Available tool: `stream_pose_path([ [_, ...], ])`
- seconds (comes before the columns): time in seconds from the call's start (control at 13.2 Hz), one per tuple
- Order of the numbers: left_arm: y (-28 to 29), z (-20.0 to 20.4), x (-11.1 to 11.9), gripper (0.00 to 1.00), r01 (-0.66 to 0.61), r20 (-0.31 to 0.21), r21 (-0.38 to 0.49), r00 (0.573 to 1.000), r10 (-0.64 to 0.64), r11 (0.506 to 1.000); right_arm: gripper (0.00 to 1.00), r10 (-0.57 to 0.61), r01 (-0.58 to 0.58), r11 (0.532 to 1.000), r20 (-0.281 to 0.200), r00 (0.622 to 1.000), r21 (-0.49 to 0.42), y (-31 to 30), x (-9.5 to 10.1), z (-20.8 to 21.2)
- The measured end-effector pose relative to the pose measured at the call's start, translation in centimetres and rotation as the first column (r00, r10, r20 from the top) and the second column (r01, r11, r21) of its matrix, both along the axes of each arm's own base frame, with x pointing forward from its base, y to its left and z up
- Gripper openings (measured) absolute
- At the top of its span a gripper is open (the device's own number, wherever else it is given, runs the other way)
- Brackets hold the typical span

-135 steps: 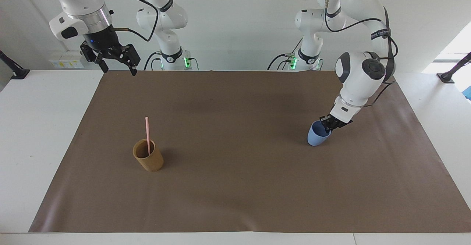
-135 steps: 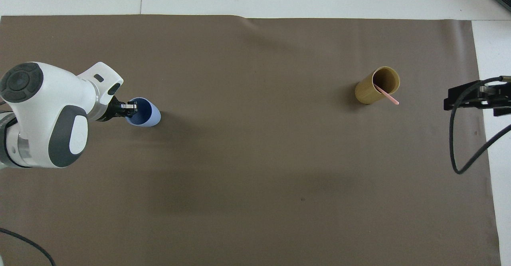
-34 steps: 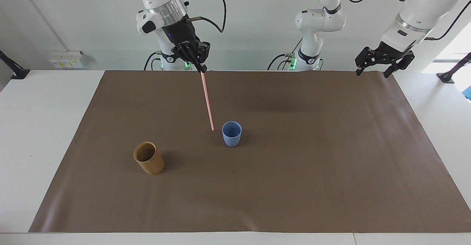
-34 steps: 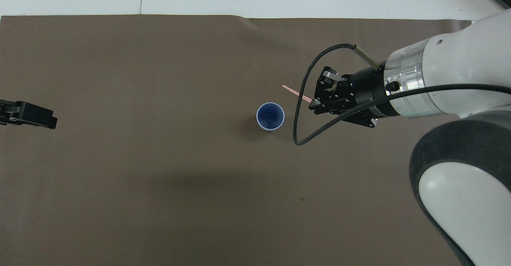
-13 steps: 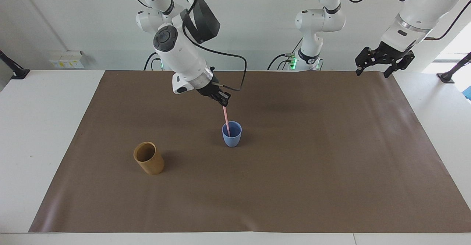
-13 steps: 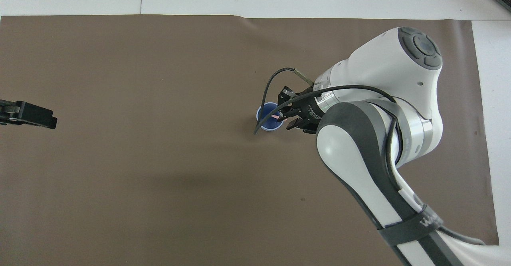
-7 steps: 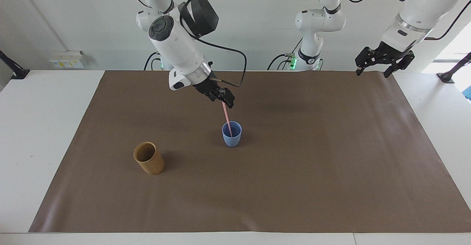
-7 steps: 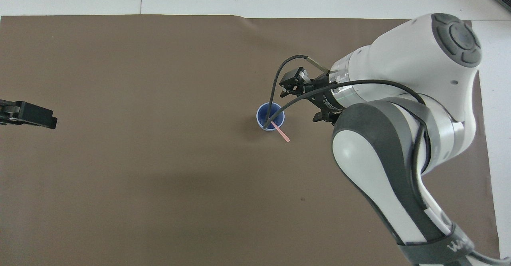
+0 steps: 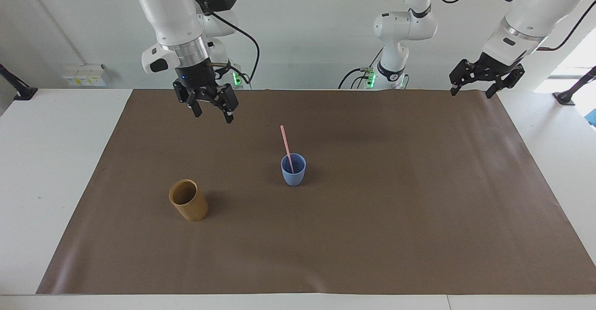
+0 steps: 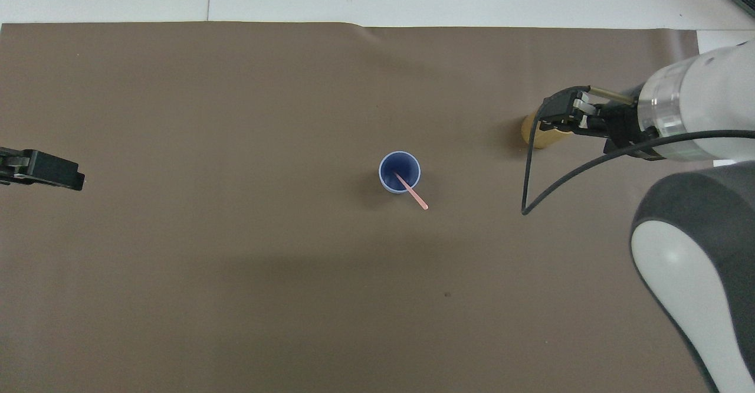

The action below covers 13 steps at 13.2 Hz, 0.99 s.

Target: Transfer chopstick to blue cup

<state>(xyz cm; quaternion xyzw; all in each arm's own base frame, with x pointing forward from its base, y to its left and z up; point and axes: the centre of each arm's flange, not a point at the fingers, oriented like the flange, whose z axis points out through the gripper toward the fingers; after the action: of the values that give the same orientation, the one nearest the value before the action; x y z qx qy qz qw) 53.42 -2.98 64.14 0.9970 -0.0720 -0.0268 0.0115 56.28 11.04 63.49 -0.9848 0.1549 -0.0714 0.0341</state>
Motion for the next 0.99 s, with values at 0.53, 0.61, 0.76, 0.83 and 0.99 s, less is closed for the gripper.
stream_pose_path([
  [0.53,0.0,0.0,0.0,1.0,0.0,0.0,0.0,1.0,0.0,1.0,1.0,0.105,-0.114,0.991,-0.123,0.987,-0.07,-6.4,-3.7,4.6],
  [0.61,0.0,0.0,0.0,1.0,0.0,0.0,0.0,1.0,0.0,1.0,1.0,0.113,-0.124,0.989,-0.129,0.985,-0.075,-6.8,-3.8,4.8],
  [0.76,0.0,0.0,0.0,1.0,0.0,0.0,0.0,1.0,0.0,1.0,1.0,0.118,-0.128,0.989,-0.127,0.985,-0.075,-6.8,-3.7,4.9],
  [0.83,0.0,0.0,0.0,1.0,0.0,0.0,0.0,1.0,0.0,1.0,1.0,0.117,-0.128,0.989,-0.127,0.985,-0.075,-6.8,-3.7,4.9],
  [0.99,0.0,0.0,0.0,1.0,0.0,0.0,0.0,1.0,0.0,1.0,1.0,0.114,-0.124,0.989,-0.129,0.985,-0.075,-7.0,-3.7,4.9],
])
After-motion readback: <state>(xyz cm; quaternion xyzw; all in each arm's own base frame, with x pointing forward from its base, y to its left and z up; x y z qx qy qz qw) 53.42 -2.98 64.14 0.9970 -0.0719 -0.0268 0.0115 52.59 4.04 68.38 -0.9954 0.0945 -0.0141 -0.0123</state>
